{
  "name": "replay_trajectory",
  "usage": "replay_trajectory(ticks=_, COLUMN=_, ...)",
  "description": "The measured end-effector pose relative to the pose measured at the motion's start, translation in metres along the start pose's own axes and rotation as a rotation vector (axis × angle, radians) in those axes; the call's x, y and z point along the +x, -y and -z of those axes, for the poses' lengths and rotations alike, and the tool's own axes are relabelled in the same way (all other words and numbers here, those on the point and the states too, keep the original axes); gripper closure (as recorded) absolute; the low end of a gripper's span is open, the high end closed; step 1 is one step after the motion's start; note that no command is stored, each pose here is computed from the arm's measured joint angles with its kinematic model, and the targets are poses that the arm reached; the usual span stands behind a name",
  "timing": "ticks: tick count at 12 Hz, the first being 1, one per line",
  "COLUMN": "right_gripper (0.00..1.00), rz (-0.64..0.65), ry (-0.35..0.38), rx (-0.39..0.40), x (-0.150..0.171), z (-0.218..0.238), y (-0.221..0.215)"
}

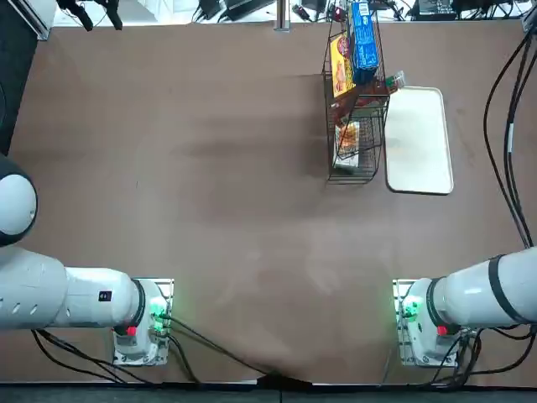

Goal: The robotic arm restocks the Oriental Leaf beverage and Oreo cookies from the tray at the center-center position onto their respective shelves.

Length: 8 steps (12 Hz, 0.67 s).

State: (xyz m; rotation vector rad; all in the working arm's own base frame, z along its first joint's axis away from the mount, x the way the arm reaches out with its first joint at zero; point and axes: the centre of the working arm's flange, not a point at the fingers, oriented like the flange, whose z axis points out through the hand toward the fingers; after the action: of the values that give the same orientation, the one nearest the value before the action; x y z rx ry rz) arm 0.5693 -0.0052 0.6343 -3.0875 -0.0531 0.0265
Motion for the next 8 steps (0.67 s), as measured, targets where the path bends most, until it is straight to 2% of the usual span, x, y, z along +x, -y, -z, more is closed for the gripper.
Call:
replay_trajectory(ticks=2, right_gripper=0.0, rz=0.003, ry=0.011, rx=-0.035, x=-0.0001, z=-0.0043, y=-0.001)
replay_trajectory(ticks=8, right_gripper=0.0, rz=0.024, ry=0.022, rx=-0.069, x=-0.0059, z=-0.0068, y=0.0077)
